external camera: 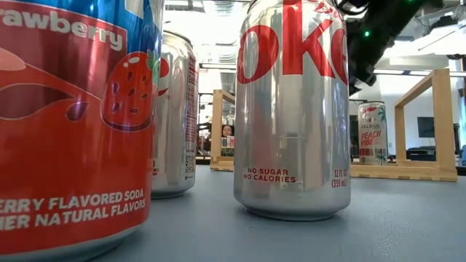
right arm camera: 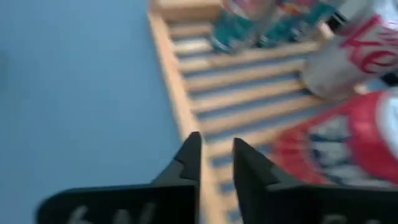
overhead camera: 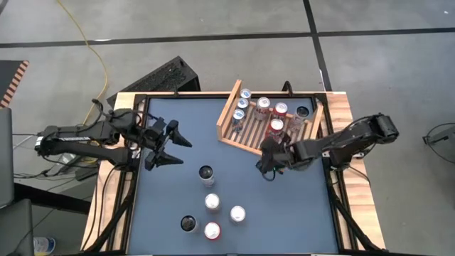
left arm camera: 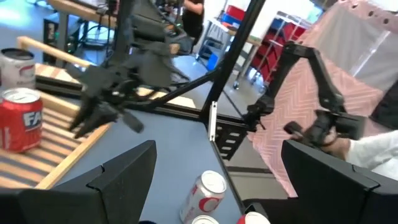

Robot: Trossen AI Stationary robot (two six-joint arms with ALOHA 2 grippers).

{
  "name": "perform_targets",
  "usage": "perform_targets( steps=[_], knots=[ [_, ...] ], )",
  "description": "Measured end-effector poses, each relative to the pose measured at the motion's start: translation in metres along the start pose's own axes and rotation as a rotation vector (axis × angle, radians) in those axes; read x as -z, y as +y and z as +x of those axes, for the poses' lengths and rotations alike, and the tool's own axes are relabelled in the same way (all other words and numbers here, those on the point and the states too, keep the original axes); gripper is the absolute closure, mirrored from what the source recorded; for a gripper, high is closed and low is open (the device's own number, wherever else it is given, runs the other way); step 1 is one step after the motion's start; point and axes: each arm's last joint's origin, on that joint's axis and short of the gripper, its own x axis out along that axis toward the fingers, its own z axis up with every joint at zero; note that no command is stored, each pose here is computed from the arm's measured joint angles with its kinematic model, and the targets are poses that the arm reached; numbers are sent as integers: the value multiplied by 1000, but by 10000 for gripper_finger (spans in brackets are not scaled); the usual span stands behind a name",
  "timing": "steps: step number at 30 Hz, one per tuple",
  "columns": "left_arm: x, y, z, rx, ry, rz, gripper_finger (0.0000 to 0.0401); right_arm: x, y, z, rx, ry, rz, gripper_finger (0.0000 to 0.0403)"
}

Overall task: Place canned beverage on shelf
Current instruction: Put the top red soda can aligned with the other red soda can on the shelf

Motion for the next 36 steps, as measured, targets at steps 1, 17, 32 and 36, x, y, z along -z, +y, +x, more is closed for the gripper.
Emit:
perform_targets(
  steps=[1,17,32,36],
  knots=[
    [1,-2,1,-7,1,-1,67,2,5,-3,-3,-29,23,364],
    [1,-51,-15,-59,-173,244,67,-32,45,-65,-135,-613,-43,393],
    [2,-50,-21,-114,-159,303,67,-29,1,-31,4,-342,-42,403],
    [2,-49,-22,-142,-163,319,67,-21,-5,-27,47,-273,-50,403]
  ],
)
